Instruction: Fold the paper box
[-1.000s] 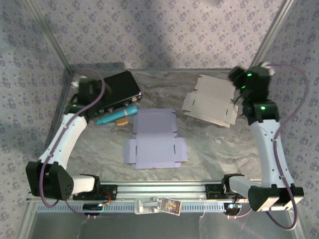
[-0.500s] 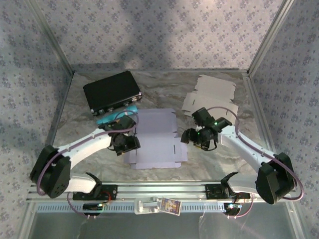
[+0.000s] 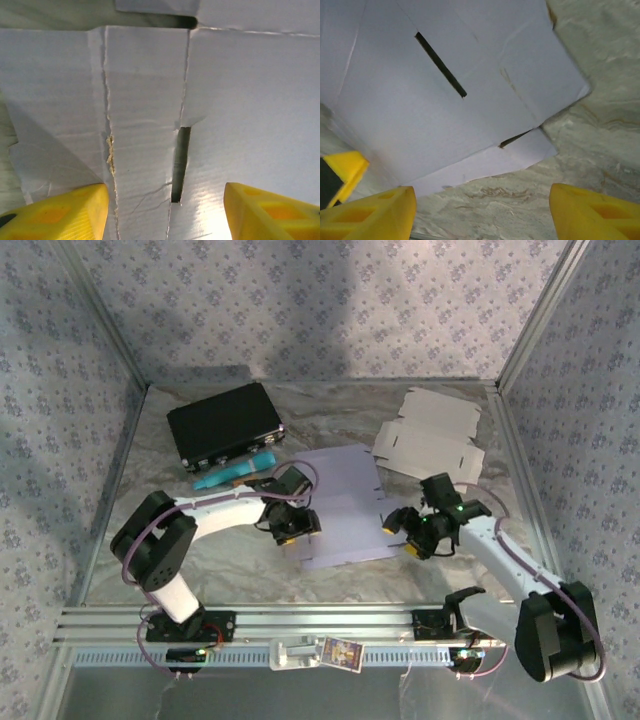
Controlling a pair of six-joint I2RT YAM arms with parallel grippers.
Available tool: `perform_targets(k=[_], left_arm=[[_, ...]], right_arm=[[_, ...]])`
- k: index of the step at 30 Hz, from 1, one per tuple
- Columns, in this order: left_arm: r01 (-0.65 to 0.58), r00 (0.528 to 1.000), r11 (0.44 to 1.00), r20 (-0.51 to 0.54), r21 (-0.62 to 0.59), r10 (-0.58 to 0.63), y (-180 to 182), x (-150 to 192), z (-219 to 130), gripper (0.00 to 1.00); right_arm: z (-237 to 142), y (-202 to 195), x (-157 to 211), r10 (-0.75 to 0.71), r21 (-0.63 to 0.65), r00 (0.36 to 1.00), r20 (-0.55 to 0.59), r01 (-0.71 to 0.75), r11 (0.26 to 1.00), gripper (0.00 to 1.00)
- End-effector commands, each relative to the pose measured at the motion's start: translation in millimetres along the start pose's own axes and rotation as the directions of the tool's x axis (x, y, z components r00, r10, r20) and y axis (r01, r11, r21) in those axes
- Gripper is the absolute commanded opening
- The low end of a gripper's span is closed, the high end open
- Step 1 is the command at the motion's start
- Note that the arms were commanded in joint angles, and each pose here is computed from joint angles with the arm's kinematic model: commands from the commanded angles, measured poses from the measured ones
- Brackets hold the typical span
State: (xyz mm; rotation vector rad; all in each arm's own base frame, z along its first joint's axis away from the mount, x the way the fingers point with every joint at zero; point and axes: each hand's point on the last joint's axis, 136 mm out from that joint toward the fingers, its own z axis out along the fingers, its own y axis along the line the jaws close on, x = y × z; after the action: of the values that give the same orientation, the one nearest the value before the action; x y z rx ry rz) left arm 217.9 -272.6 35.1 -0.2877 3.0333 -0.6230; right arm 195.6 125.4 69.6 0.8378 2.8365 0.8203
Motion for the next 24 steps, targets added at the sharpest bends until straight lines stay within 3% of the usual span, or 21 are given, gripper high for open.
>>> perform_targets(k=[1,10,15,24], left_arm=[[-0.01,1.0,0.994,-0.025,0.112,0.013,-35,-1,-12,0.63],[0.021,1.0,0.996,0.006,0.088,-0.021,-12,-21,-49,0.63],[0.034,0.999,0.994,0.022,0.101,-0.036,-13,-41,-45,0.63],[-0.024,0.999,0.999,0.032,0.038,0.023,-15,-58,-28,0.61]], right_arm=[[5,-1,-2,0.11,-0.107,0.994,-0.027,-0.112,0.988,0.72],[6,-7,-26,0.233,-0.213,0.972,0.037,-0.22,0.952,0.68],[14,-14,-34,0.287,-0.24,0.957,0.046,-0.268,0.933,0.61],[18,-23,-45,0.333,-0.273,0.94,0.071,-0.303,0.913,0.57]])
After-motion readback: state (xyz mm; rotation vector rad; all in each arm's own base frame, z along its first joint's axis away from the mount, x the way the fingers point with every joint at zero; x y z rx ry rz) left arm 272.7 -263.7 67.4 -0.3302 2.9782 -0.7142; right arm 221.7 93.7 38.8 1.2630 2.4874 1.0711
